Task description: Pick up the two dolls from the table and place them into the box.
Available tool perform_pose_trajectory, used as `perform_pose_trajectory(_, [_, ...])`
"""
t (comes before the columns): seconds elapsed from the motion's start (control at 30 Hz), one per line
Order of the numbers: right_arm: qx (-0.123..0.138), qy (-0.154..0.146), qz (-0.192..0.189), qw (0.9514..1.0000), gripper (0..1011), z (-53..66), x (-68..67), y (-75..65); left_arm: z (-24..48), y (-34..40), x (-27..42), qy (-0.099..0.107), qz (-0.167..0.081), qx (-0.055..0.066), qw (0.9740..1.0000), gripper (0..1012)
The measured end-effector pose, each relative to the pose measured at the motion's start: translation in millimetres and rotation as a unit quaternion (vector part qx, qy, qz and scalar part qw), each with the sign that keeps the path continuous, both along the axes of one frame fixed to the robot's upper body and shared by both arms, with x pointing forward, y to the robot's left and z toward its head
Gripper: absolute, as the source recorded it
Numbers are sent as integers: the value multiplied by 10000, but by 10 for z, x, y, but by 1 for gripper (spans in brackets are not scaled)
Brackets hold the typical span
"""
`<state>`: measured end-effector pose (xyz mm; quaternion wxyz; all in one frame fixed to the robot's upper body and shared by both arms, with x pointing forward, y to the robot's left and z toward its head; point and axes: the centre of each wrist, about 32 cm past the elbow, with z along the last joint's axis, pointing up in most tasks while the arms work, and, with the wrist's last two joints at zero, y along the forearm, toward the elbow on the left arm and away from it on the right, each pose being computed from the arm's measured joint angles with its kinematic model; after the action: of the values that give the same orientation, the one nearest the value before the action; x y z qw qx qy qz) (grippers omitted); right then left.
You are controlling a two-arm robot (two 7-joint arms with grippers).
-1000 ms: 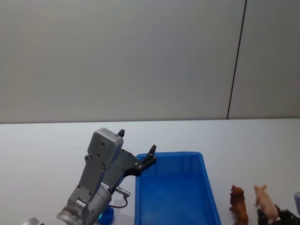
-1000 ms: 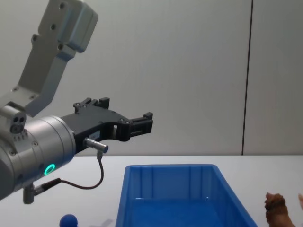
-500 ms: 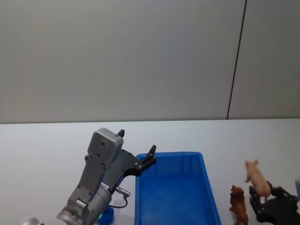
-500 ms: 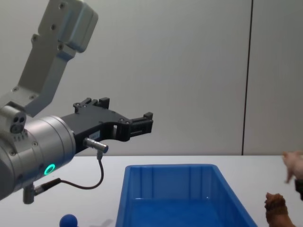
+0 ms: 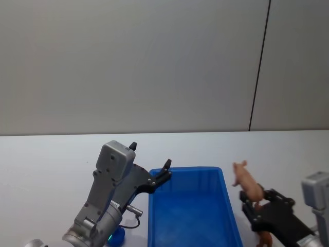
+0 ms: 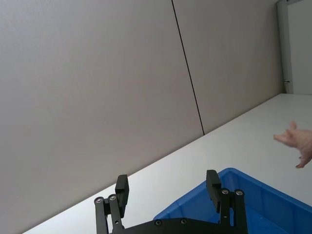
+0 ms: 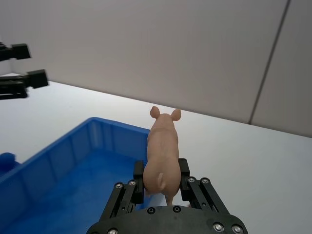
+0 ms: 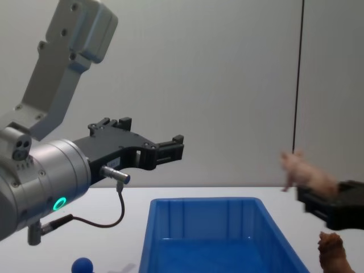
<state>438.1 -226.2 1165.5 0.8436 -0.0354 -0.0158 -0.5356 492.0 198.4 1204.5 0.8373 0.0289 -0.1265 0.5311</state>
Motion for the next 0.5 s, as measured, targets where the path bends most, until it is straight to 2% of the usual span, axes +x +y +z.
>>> perform_pose_trajectory(0.23, [154, 91, 504, 9986, 390, 7, 141, 167, 0, 0, 0, 0, 0, 0, 10000, 1001])
perform_pose_trajectory(0.4, [214, 217, 824, 9961, 531, -11, 241, 305, 0, 0, 0, 0, 0, 0, 10000, 1001])
perform_pose_trajectory(0.5, [222, 260, 886, 9955, 628, -18, 268, 340, 0, 0, 0, 0, 0, 0, 10000, 1001])
